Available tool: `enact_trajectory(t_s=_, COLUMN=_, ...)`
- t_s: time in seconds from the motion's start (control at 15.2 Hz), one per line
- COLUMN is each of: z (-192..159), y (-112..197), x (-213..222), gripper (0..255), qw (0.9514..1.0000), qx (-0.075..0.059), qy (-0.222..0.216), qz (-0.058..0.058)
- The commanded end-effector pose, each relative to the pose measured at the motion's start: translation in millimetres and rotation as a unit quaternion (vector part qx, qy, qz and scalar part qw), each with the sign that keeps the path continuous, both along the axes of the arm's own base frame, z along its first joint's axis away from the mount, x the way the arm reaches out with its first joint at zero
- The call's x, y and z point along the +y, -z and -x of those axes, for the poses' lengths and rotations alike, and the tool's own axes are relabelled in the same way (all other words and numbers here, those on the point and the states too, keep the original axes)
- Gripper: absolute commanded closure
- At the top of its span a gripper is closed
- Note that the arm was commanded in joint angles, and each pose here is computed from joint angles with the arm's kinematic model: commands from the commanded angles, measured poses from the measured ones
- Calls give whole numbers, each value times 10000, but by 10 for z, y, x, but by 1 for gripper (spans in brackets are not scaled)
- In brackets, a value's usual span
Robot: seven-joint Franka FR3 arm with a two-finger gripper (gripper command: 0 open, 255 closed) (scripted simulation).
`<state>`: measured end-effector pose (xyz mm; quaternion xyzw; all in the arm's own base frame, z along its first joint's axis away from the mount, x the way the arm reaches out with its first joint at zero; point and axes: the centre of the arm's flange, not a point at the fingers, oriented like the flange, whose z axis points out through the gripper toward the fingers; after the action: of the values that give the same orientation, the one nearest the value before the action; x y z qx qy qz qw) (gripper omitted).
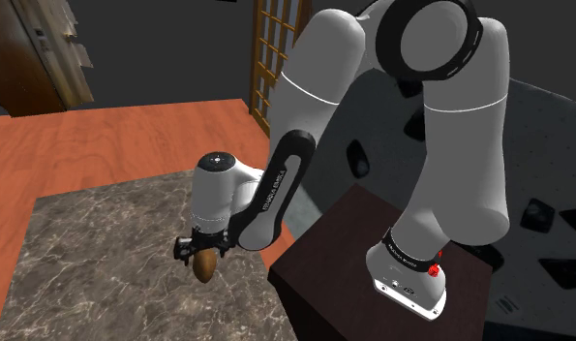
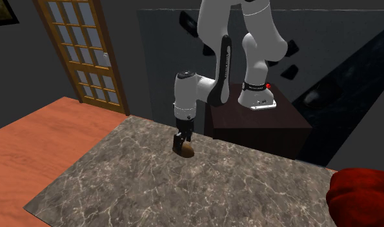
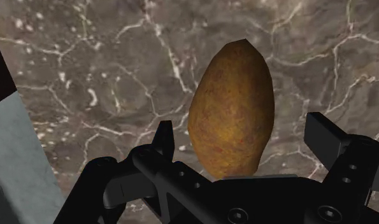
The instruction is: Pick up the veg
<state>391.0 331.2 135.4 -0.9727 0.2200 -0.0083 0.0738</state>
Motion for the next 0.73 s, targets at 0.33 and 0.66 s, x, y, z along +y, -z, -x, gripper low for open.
enact_trajectory(t_s=0.33, z=7, y=189, x=3, gripper=255, qw=10000, qx=-3, qy=1, qz=0)
enact_trajectory(t_s=0.66, z=9, y=192, x=6, gripper=255, qw=10000, qx=-3, qy=1, qz=0)
